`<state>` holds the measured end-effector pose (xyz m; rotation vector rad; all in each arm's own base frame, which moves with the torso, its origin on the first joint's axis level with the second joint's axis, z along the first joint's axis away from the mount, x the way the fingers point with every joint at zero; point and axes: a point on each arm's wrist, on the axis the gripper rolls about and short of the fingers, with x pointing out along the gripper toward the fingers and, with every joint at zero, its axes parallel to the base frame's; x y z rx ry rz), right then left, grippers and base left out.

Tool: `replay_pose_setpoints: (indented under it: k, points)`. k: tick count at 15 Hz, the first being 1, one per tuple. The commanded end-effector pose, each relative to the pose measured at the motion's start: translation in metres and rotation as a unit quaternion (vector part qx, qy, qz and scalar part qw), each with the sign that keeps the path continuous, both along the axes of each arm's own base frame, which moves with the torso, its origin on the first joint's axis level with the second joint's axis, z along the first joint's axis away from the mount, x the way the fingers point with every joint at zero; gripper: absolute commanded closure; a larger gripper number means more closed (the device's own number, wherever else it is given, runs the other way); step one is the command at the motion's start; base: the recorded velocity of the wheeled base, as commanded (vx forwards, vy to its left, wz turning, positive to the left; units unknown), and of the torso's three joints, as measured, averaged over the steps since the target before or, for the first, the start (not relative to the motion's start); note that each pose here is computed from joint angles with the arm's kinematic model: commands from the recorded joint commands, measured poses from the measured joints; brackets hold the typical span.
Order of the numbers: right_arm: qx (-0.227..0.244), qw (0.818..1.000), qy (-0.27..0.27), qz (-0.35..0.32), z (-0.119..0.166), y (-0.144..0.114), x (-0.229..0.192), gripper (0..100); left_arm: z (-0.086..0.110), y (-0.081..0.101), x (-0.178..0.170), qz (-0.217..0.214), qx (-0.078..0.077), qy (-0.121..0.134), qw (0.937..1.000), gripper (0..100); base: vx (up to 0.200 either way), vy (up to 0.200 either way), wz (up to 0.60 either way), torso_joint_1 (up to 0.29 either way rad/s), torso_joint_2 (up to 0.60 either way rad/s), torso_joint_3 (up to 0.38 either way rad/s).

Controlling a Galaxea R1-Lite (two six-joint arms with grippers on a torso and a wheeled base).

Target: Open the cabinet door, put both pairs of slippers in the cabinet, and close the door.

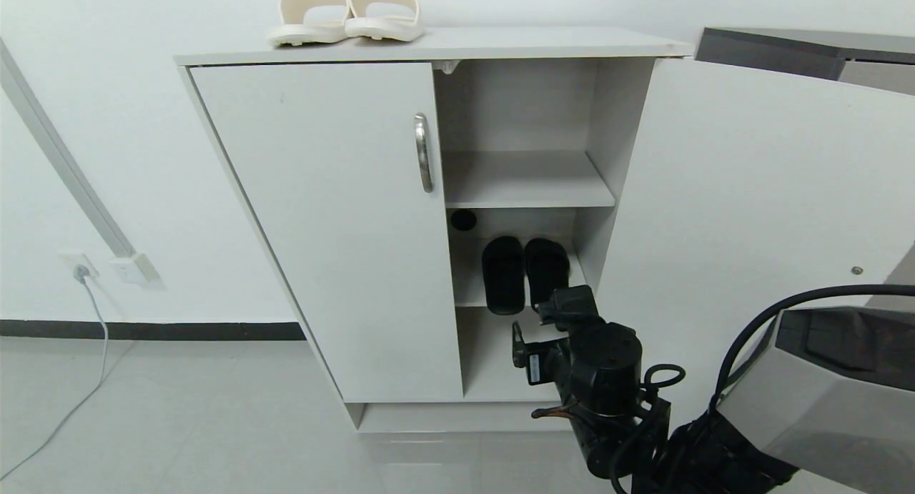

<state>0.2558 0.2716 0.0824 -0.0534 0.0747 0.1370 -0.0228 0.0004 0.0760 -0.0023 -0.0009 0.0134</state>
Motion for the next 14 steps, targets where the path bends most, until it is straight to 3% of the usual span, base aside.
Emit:
replay_pose_setpoints:
  k: [1, 7, 14]
  points:
    - [-0.003, 1.0, 0.003, -0.001, -0.0021, -0.001, -0.0006, 0, 0.0001, 0.0, 0.0, 0.0, 0.0, 0.0, 1.0, 100, 0.0, 0.0, 0.0, 0.0, 0.0, 0.0]
    - [0.002, 1.0, -0.001, 0.0, -0.0016, -0.0026, -0.0013, 0, 0.0001, 0.0, 0.0, -0.001, 0.0, 0.0, 1.0, 100, 0.0, 0.0, 0.0, 0.0, 0.0, 0.0]
    - [0.0, 1.0, -0.01, -0.001, -0.0018, -0.007, -0.0029, 0, 0.0001, -0.0001, 0.0, -0.001, 0.0, 0.0, 1.0, 100, 0.0, 0.2, 0.0, 0.004, 0.0, 0.005]
